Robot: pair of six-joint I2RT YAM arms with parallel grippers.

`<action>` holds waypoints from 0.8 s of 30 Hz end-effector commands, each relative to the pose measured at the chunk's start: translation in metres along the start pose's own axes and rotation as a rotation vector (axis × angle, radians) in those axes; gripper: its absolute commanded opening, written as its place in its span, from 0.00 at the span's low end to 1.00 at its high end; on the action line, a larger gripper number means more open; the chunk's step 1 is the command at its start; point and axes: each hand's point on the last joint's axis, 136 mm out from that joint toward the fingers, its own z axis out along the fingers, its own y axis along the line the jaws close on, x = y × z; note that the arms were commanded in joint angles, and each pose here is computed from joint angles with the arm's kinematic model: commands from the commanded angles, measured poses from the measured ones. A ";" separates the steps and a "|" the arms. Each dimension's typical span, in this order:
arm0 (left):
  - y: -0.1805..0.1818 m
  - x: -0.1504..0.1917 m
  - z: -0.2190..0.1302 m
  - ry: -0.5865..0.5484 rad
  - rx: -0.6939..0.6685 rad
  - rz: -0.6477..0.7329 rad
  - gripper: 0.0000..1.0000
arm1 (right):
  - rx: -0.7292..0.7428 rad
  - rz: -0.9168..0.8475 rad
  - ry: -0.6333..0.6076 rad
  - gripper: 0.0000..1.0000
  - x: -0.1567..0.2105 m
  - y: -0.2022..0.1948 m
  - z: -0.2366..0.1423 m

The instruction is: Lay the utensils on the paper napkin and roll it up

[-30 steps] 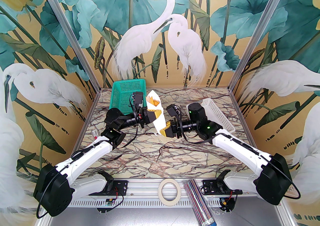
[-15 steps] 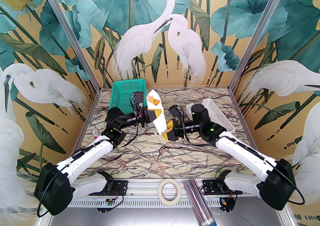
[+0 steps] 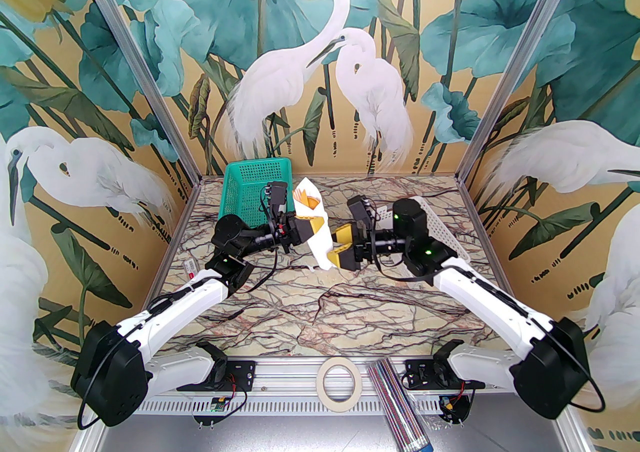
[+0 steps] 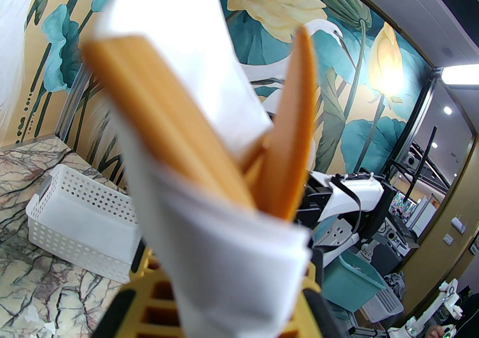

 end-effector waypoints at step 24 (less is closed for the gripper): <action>0.005 -0.024 -0.017 -0.030 -0.086 -0.003 0.49 | -0.062 0.041 0.006 0.00 -0.007 -0.006 0.013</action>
